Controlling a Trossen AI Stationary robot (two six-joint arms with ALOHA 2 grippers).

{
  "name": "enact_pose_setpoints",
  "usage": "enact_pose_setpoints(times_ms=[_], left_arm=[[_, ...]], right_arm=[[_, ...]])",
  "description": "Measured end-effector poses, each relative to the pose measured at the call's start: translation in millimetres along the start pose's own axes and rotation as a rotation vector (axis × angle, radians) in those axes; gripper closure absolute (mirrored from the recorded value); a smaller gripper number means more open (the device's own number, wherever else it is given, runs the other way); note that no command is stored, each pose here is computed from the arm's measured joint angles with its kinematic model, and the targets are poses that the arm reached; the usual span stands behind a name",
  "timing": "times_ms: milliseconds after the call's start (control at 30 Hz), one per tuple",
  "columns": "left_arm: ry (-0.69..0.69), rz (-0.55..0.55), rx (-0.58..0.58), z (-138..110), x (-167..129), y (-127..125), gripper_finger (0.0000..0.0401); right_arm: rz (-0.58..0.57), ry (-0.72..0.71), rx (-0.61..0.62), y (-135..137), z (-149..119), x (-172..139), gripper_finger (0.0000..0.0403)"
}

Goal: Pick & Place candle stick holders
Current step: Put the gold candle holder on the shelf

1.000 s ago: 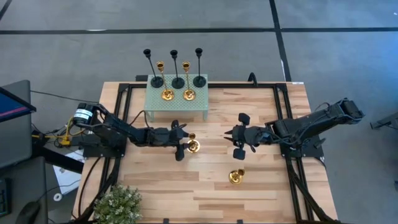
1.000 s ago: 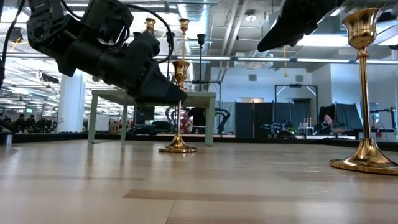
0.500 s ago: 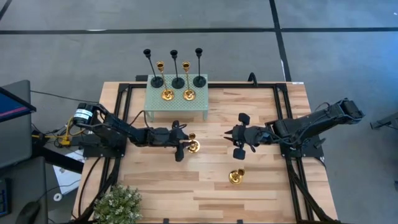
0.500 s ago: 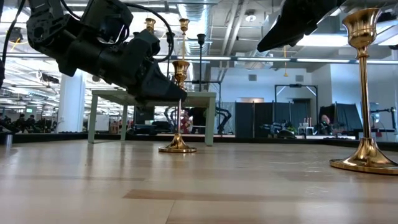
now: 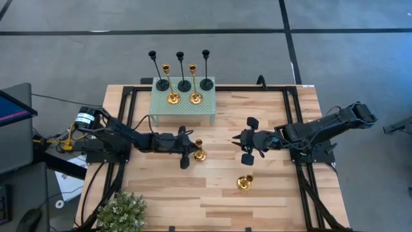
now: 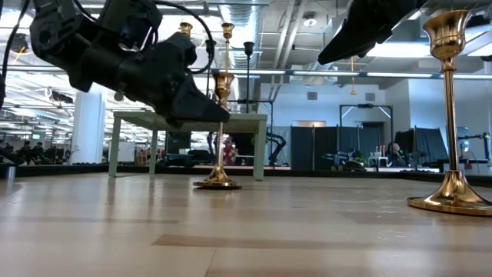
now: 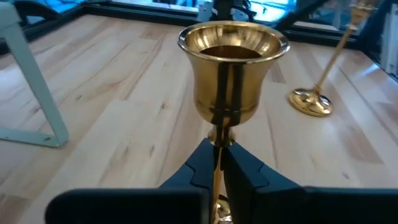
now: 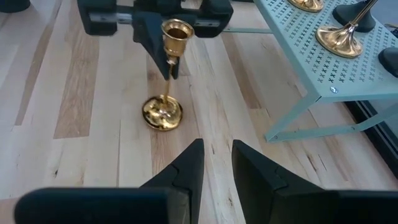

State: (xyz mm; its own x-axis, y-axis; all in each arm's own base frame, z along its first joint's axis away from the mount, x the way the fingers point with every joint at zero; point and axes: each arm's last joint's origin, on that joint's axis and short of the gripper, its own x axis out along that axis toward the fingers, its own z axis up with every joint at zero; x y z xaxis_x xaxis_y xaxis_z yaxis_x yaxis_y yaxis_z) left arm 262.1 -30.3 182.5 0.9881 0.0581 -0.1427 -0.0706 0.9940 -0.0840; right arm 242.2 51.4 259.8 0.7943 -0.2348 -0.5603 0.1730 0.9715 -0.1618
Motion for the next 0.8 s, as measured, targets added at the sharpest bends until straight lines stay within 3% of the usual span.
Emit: enact_pose_setpoints(times_ms=[133,300,500,800], left_arm=[[0.035,-0.002,-0.002,7.3,-11.3,-3.6,0.0387],[0.067,0.094,-0.035,24.9,-39.9,-3.5,0.0387],[-0.036,0.142,-0.092,54.0,-81.7,-1.2,0.0387],[-0.049,0.356,-0.063,83.0,-127.2,5.9,0.0387]], right_arm=[[0.0,0.0,0.0,0.0,0.0,0.0,0.0329],[0.0,0.001,0.0,0.0,-0.1,0.0,0.0329],[0.0,0.001,0.0,0.0,-0.1,0.0,0.0329],[-0.001,0.008,-0.004,-0.1,-0.8,0.0,0.0329]])
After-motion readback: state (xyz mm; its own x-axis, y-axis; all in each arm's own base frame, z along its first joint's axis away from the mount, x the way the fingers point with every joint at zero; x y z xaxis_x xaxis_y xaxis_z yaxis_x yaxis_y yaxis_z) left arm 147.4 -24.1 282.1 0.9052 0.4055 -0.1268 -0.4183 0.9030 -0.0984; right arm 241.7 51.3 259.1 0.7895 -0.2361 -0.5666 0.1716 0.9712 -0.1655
